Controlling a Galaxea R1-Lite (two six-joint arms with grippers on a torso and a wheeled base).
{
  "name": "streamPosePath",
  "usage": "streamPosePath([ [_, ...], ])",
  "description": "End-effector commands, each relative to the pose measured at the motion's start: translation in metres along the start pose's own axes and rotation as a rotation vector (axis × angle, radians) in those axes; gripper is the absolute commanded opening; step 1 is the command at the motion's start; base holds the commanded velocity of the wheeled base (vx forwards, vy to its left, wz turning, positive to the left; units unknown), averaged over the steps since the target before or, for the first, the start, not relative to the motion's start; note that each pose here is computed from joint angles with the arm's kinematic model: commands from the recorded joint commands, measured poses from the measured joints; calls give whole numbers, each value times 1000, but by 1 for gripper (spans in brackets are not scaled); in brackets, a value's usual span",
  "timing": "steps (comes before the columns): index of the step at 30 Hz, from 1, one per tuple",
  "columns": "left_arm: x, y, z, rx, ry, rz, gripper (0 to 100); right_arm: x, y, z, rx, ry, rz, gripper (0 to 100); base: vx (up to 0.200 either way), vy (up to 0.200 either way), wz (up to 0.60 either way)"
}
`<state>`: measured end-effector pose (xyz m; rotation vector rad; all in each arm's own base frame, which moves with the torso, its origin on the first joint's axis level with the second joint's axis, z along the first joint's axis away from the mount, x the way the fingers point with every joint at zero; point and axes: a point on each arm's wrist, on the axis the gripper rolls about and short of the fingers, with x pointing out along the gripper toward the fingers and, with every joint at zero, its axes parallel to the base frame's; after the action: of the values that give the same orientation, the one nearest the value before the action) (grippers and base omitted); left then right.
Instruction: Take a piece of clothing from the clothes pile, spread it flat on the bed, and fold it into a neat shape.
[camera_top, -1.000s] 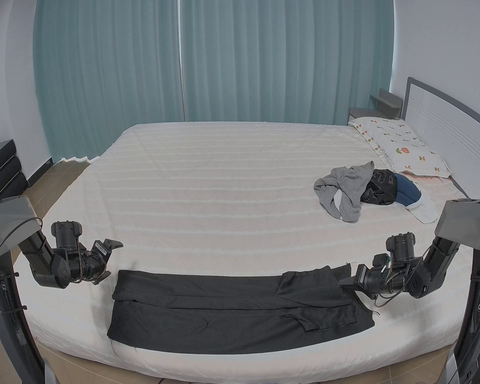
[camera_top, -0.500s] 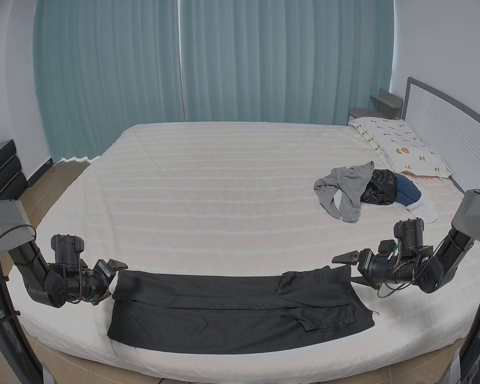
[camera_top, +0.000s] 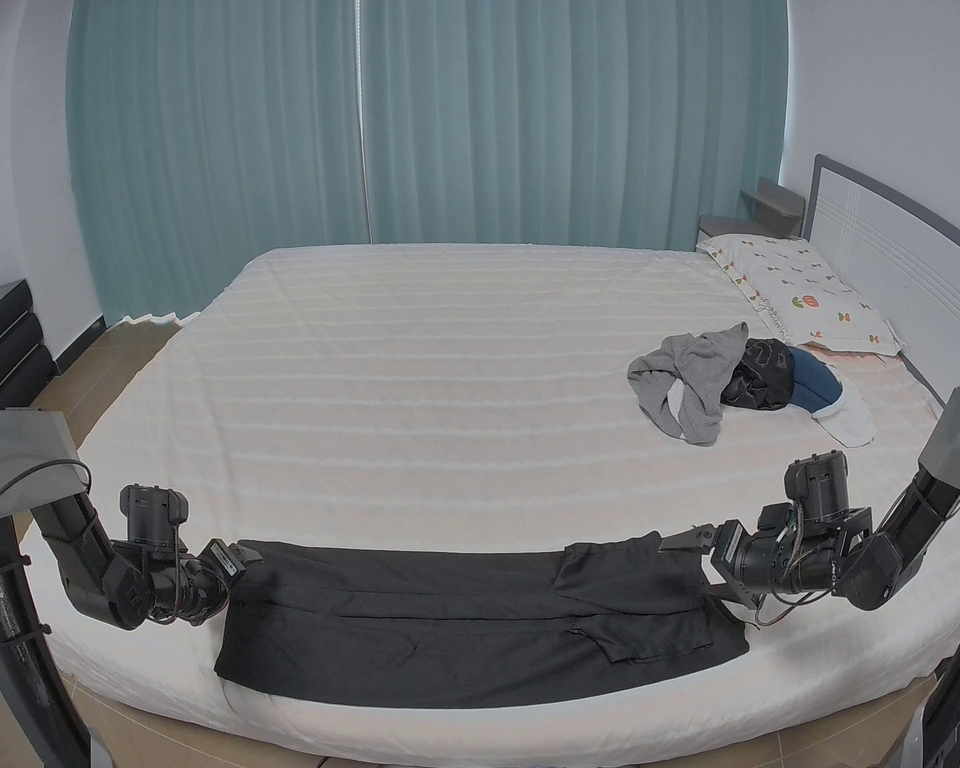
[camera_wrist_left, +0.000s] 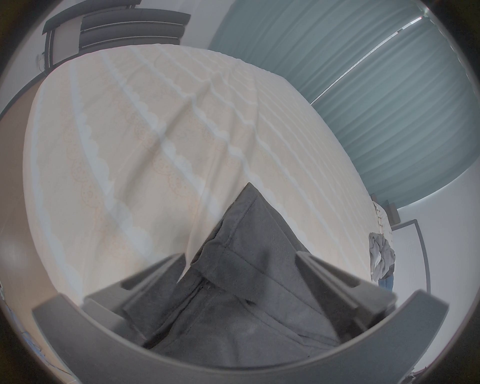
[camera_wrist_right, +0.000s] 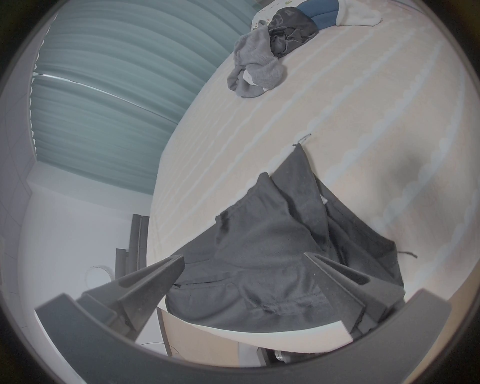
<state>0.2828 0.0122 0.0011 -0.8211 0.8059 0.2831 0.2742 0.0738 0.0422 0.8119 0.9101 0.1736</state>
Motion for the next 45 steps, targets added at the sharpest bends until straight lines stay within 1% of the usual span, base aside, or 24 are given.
streamPosePath([
  [1, 8, 4, -4, 0, 22, 22, 0, 4, 3, -10, -11, 13, -40, 100, 0, 0, 0],
  [2, 8, 4, -4, 0, 22, 22, 0, 4, 3, -10, -12, 13, -42, 100, 0, 0, 0],
  [3, 8, 3, -3, -2, 17, 18, 0, 7, 3, -13, -10, 6, -82, 100, 0, 0, 0],
  [4, 7, 3, -1, -8, 11, 15, 0, 9, 3, -12, -8, 1, -96, 100, 0, 0, 0],
  [8, 2, 1, 1, -11, -4, 6, 0, 11, 3, -10, 7, -10, -112, 100, 0, 0, 0],
  [11, -6, -4, 5, -14, -34, -16, 0, 18, -4, -14, 14, 17, -163, 100, 0, 0, 0],
  [16, -10, -7, 7, -23, -45, -30, 0, 26, -6, -11, 24, 21, -179, 100, 0, 0, 0],
  [23, -9, -7, 6, -28, -40, -27, 0, 34, -8, -10, 28, 25, -188, 100, 0, 0, 0],
  [28, -9, -7, 7, -29, -42, -29, 0, 41, -10, -8, 57, 10, -200, 100, 0, 0, 0],
  [29, -9, -7, 6, -29, -40, -29, 0, 42, -11, -8, 63, 7, -204, 0, 0, 0, 0],
  [35, -10, -8, 7, -27, -45, -33, 0, 42, -11, -9, 62, 6, -211, 0, 0, 0, 0],
  [40, -11, -10, 8, -24, -51, -40, 0, 40, -8, -2, 62, -28, -208, 0, 0, 0, 0],
  [44, -9, -20, 18, -18, -80, -73, 0, 43, 1, 19, 68, -96, -165, 0, 0, 0, 0],
  [45, -9, -20, 18, -18, -80, -73, 0, 43, 1, 19, 68, -96, -165, 0, 0, 0, 0],
])
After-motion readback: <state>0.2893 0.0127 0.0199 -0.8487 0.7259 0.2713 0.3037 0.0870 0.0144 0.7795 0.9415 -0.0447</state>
